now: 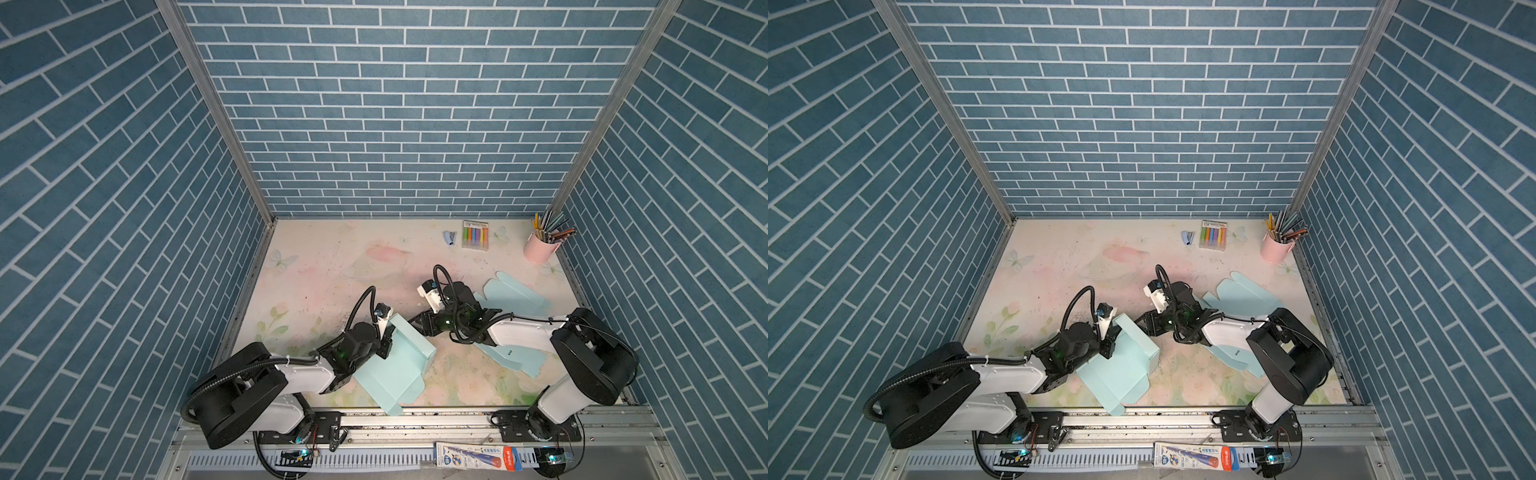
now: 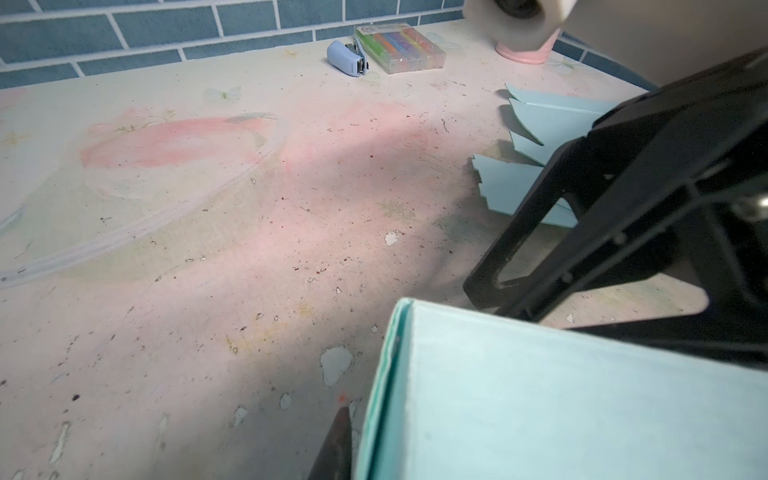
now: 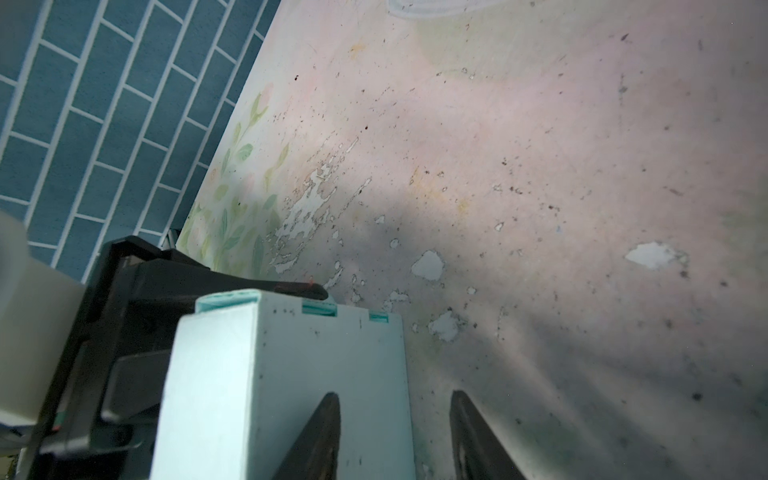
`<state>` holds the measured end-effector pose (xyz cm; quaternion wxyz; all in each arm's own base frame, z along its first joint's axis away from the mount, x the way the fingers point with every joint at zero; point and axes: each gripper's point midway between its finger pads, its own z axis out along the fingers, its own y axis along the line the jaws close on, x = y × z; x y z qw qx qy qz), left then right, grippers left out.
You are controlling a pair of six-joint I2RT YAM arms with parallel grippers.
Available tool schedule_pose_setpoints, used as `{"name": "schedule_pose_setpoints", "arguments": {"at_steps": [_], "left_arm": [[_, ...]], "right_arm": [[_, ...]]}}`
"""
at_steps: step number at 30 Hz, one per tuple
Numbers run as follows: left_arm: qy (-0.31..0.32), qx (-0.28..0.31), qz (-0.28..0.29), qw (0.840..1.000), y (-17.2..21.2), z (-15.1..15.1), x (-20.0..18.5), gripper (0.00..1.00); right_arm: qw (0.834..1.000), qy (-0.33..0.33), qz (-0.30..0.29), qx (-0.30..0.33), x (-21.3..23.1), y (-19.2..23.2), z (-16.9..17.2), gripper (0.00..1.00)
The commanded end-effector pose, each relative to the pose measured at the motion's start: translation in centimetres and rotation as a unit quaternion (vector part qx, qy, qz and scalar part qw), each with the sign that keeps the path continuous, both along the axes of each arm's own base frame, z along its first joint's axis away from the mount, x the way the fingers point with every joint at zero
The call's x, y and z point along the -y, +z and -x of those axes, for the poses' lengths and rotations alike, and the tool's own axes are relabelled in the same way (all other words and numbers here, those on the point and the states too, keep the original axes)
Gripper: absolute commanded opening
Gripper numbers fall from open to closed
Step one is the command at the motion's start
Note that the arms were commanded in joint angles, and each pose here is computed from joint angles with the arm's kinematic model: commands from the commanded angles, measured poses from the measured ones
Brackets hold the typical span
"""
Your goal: Fold the paper box
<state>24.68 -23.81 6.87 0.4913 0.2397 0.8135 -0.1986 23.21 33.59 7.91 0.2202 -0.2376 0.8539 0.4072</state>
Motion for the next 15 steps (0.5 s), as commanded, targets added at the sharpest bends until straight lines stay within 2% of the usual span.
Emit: {"name": "schedule_pose_setpoints", "arguments": {"at_steps": [1, 8, 15], "left_arm": [[0.01, 0.012, -0.005, 1.0, 0.1, -0.2, -0.2, 0.23], [0.016, 0.012, -0.005, 1.0, -0.1, -0.1, -0.4, 0.23], [0.022, 0.017, -0.006, 1.0, 0.2, -0.1, -0.6, 0.18]], "right_arm": [[0.999, -0.012, 0.021, 0.028, 0.8, 0.7, -0.6, 0.44], [0.996, -0.035, 0.049, 0.058, 2.2, 1.9, -1.2, 0.47], [1.0, 0.001, 0.005, 0.021, 0.2, 1.3, -0.1, 0.41]]}}
